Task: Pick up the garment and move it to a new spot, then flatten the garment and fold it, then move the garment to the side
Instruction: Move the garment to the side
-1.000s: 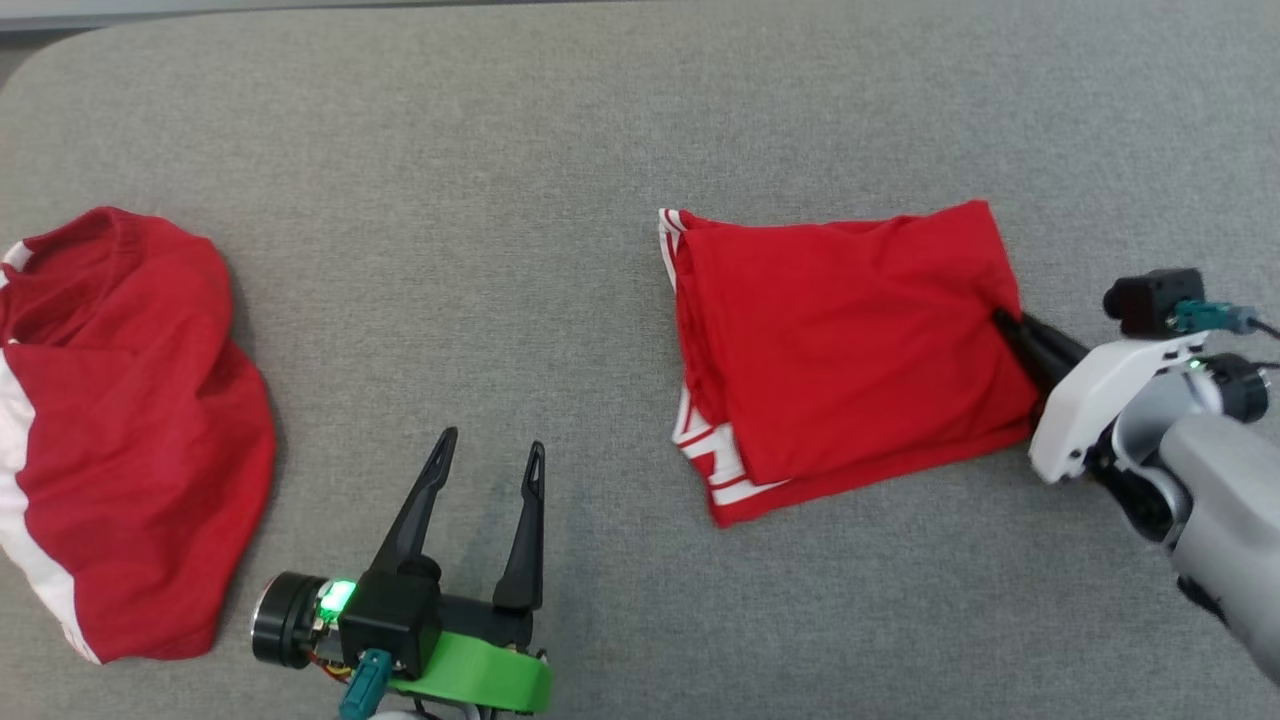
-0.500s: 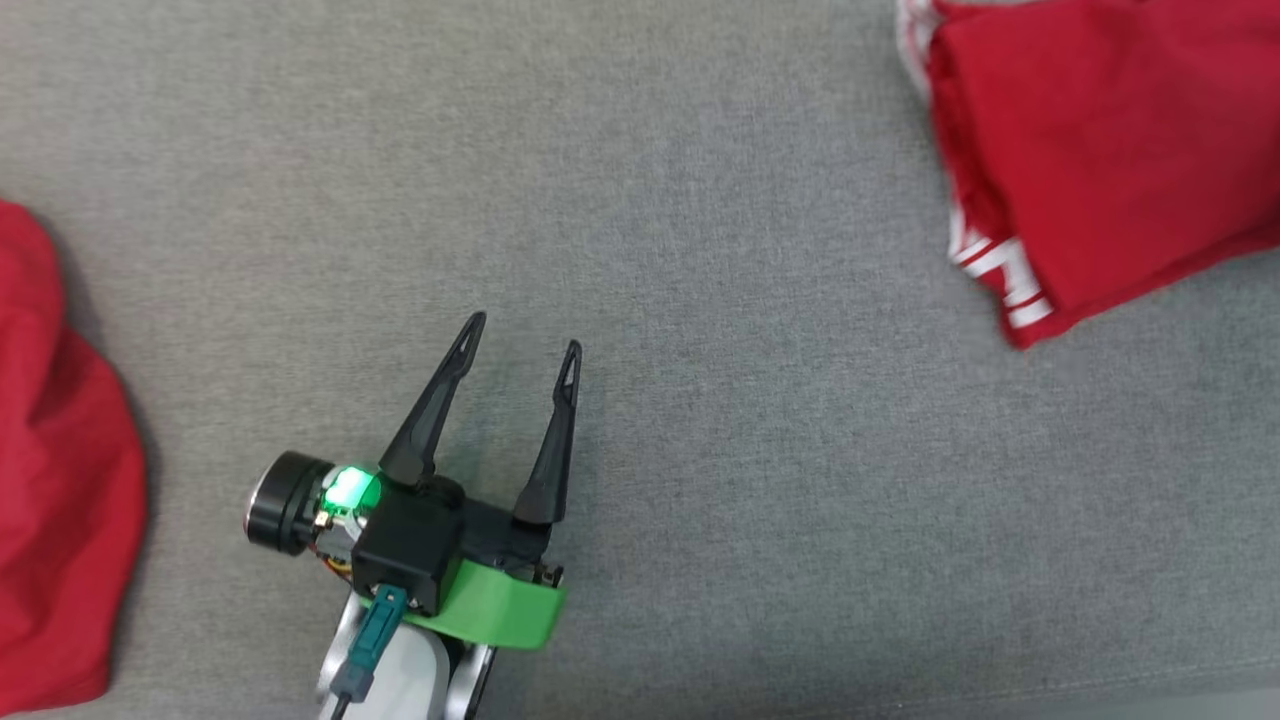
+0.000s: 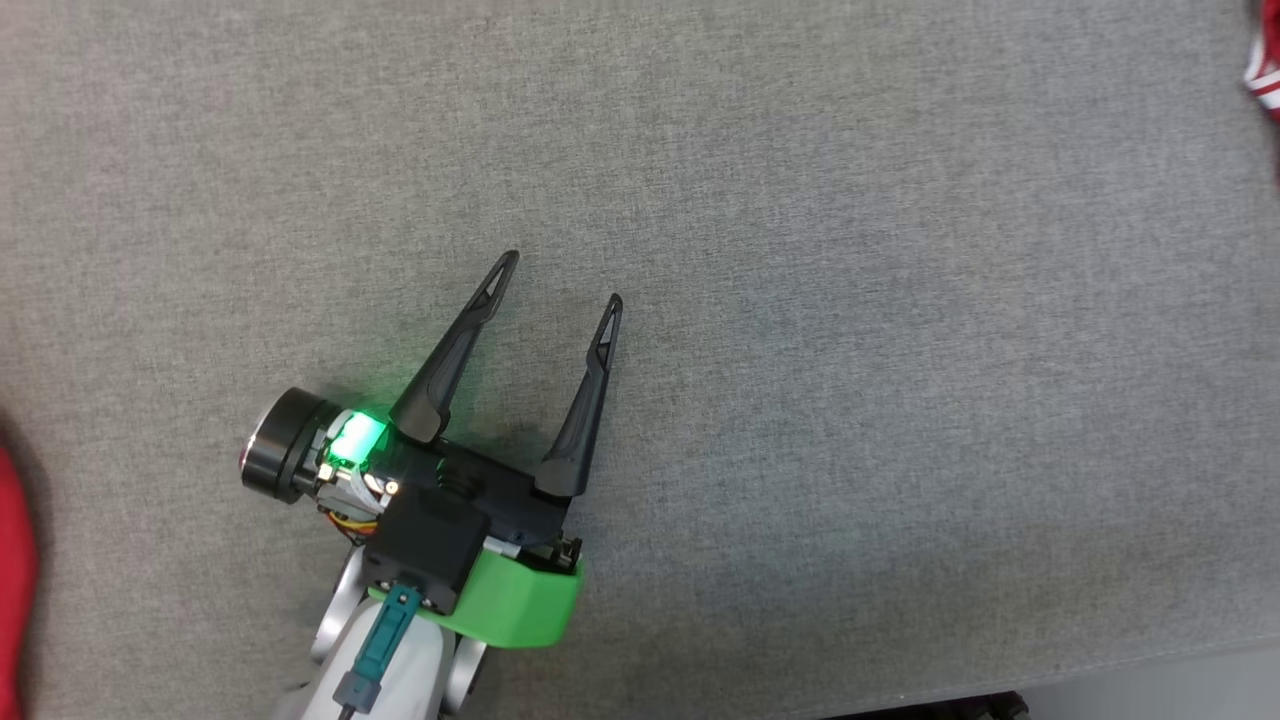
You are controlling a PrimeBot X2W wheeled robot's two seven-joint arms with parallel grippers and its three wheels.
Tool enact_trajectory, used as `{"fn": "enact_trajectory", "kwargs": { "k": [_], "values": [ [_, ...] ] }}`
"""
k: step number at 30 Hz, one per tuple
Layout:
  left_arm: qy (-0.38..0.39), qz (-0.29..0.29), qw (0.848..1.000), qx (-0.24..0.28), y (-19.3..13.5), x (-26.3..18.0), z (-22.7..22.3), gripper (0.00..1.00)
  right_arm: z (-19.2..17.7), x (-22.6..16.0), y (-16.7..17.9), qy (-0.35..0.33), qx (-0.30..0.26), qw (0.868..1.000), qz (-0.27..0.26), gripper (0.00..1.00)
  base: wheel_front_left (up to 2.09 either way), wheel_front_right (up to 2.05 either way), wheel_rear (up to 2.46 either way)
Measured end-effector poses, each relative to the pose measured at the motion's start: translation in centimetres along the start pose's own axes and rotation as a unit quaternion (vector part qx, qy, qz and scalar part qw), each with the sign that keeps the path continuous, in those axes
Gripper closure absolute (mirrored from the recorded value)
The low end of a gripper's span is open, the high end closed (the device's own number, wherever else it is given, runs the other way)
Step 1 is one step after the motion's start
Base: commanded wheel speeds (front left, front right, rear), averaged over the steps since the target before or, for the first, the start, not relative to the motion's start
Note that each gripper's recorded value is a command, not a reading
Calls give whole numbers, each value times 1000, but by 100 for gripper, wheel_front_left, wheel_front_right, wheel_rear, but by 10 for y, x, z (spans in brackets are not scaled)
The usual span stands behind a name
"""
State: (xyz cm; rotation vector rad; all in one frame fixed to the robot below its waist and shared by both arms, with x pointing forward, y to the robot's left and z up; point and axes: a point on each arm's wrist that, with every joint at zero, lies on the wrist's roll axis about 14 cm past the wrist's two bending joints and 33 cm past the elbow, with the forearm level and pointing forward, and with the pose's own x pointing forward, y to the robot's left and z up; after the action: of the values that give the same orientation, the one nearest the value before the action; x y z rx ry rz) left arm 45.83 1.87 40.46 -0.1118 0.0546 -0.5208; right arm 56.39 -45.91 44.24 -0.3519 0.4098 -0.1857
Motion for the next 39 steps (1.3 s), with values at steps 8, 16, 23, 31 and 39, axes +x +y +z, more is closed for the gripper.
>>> {"fn": "enact_trajectory", "kwargs": {
  "k": [8, 16, 23, 31, 39],
  "values": [
    [10, 10, 1000, 9, 8, -4, -5, 0, 0, 16, 11, 0, -29, 1000, 1, 0, 0, 0, 0],
    [-3, 56, 998, 7, 20, -19, 19, 0, 26, -1, 83, -57, 23, 995, 82, 0, 0, 0, 0],
    [17, 131, 991, -9, 40, -64, 26, 0, 27, -65, 166, -94, 81, 977, 172, 0, 0, 0, 0],
    [9, 186, 982, -15, 49, -112, 44, 0, 48, -149, 208, -162, 151, 954, 200, 0, 0, 0, 0],
    [-38, 201, 979, -14, 43, -149, 77, 0, 71, -229, 232, -229, 200, 929, 211, 0, 0, 0, 0]
  ]
}}
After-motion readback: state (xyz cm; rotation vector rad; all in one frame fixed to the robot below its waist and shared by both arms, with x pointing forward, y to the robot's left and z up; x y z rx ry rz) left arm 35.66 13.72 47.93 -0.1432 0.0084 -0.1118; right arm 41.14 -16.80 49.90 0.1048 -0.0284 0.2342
